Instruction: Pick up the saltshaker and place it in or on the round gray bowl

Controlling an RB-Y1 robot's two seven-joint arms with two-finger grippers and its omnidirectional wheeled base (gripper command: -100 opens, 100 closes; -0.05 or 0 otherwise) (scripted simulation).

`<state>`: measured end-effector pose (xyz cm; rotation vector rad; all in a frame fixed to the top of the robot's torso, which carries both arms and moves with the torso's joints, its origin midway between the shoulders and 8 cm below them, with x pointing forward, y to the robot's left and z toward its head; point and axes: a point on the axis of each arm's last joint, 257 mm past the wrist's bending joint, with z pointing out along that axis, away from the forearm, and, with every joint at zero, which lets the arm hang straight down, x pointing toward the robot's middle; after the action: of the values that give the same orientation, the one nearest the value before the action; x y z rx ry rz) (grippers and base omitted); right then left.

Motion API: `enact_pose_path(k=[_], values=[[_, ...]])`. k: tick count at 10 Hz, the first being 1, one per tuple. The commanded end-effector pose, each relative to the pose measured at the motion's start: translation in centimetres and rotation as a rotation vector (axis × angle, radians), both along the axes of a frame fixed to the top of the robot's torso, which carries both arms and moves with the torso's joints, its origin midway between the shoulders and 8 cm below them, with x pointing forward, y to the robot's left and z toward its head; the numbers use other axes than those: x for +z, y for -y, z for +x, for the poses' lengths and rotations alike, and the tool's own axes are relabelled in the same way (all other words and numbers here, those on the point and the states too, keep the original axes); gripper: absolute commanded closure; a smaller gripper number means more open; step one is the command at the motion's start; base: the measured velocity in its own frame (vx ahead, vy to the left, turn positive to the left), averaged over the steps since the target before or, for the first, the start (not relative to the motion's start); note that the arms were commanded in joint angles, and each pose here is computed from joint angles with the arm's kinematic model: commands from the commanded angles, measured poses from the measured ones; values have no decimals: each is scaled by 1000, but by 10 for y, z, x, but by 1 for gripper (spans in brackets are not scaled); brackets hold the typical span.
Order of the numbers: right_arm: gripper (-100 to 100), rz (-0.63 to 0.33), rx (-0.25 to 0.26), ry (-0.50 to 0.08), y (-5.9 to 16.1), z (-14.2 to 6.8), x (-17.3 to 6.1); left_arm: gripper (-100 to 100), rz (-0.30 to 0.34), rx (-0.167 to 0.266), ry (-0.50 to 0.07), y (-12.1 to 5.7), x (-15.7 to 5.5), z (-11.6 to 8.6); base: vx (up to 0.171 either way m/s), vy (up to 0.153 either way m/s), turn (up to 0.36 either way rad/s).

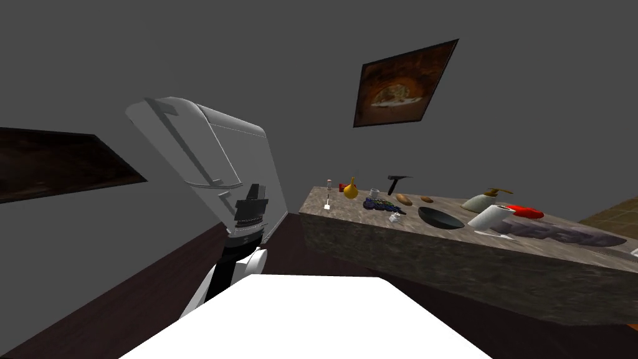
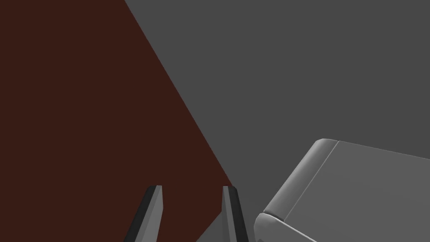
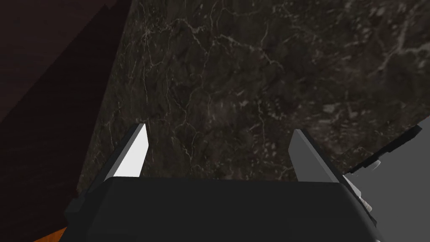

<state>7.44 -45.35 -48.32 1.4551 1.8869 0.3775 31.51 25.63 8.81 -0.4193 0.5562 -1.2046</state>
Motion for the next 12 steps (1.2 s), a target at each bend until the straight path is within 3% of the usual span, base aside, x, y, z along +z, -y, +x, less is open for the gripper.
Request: enact_pose_path(k=[1, 2, 3, 5, 6, 8, 9, 11, 12], values=[[-100, -39, -22, -84, 29, -31, -7, 0, 0, 0, 0, 0, 0, 0, -1, 87, 272], [-100, -42, -32, -106, 33, -41, -12, 0, 0, 0, 0, 0, 0, 0, 12, 66, 128], [-100, -77, -51, -173, 57, -70, -14, 0, 0, 0, 0, 0, 0, 0, 32, 78, 276], [-100, -79, -57, -186, 60, -77, -16, 0, 0, 0, 0, 0, 0, 0, 22, 49, 65], [-100, -116, -74, -246, 84, -103, -14, 0, 0, 0, 0, 0, 0, 0, 23, 62, 310], [-100, -118, -82, -260, 87, -110, -16, 0, 0, 0, 0, 0, 0, 0, 18, 38, 61], [-100, -155, -96, -308, 110, -131, -10, 0, 0, 0, 0, 0, 0, 0, 26, 51, 287], [-100, -159, -108, -329, 114, -142, -12, 0, 0, 0, 0, 0, 0, 0, 23, 34, 82], [-100, -199, -132, -389, 140, -170, -4, 0, 0, 0, 0, 0, 0, 0, 39, 59, 282]])
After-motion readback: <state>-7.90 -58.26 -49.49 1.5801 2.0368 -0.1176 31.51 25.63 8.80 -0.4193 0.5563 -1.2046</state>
